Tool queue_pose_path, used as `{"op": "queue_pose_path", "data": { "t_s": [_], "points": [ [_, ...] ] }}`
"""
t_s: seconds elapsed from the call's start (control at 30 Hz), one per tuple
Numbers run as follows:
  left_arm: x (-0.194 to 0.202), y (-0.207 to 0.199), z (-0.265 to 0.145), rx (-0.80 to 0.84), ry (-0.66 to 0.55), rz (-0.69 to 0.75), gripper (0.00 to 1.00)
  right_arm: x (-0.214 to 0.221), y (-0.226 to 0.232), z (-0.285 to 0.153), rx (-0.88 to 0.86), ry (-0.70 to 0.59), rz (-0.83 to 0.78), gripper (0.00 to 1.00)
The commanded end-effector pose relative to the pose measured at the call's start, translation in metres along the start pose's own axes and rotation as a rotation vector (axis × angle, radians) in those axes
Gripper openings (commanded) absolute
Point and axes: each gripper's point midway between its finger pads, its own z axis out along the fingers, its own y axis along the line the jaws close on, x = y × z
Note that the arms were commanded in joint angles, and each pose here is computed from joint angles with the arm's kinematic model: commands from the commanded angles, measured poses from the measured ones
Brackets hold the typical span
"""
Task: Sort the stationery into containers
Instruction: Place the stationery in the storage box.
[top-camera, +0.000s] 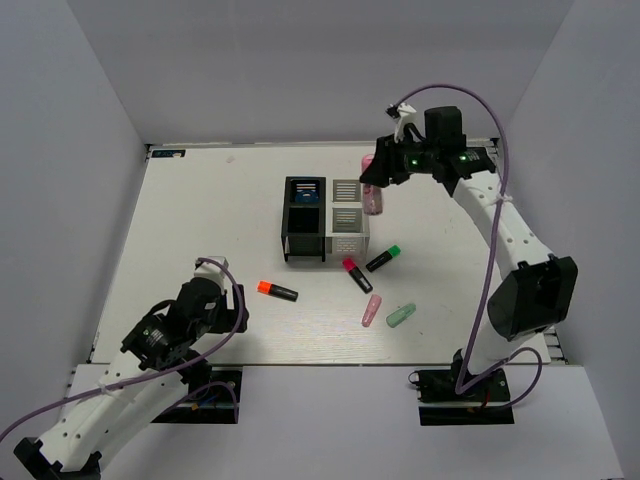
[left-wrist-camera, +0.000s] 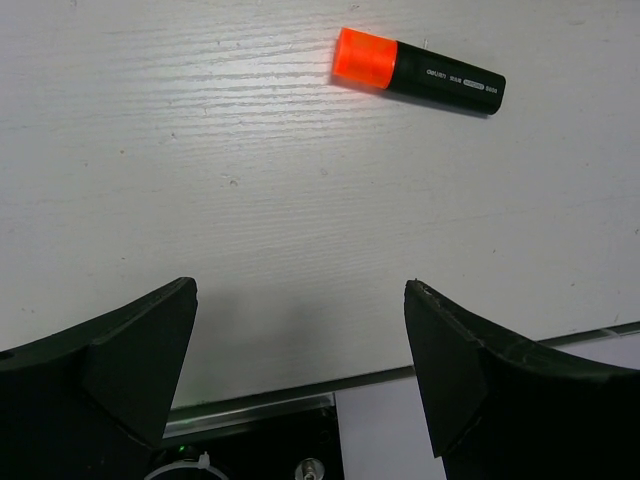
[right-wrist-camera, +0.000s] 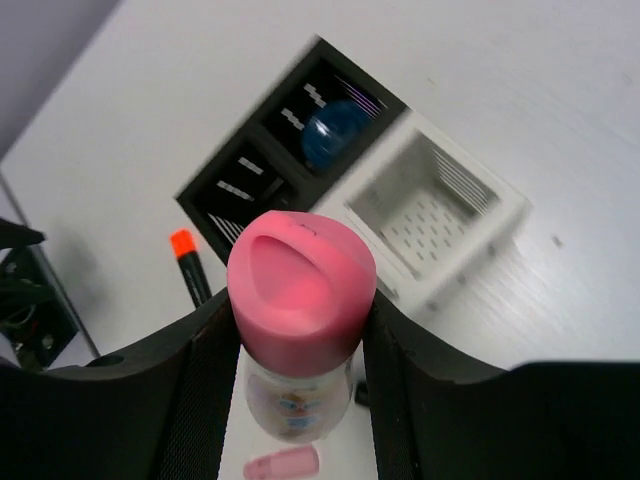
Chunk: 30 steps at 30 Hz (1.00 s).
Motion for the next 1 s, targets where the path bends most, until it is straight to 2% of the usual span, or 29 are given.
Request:
{"op": "queue_pose_path", "data": {
  "t_s": [0.0, 0.1, 0.23, 0.37, 0.53, 0.97],
  "points": [
    [0.002, -0.003, 0.002, 0.012, 0.011, -0.021, 0.94, -0.027, 0.039, 0.022, -0.305, -0.134, -0.140, 0.00],
    [0.004, -0.003, 0.003, 0.010, 0.018, -0.026, 0.94, -0.044, 0.041, 0.042, -0.357, -0.186, -0.217, 0.00],
    [0.006, -0.002, 0.003, 0.004, 0.022, -0.032, 0.94, -0.053, 0.015, 0.075, -0.312, -0.199, -0.270, 0.00],
    [0.008, 0.001, 0.002, -0.010, 0.030, -0.030, 0.94, -0.065, -0.004, 0.084, -0.219, -0.264, -0.378, 0.00],
    [0.007, 0.000, 0.004, -0.012, 0.030, -0.031, 0.94, -0.066, -0.017, 0.091, -0.174, -0.289, -0.405, 0.00],
    [0.006, -0.006, 0.008, 0.005, 0.050, -0.031, 0.94, -0.018, -0.048, 0.118, -0.103, -0.208, -0.439, 0.00]
  ]
}}
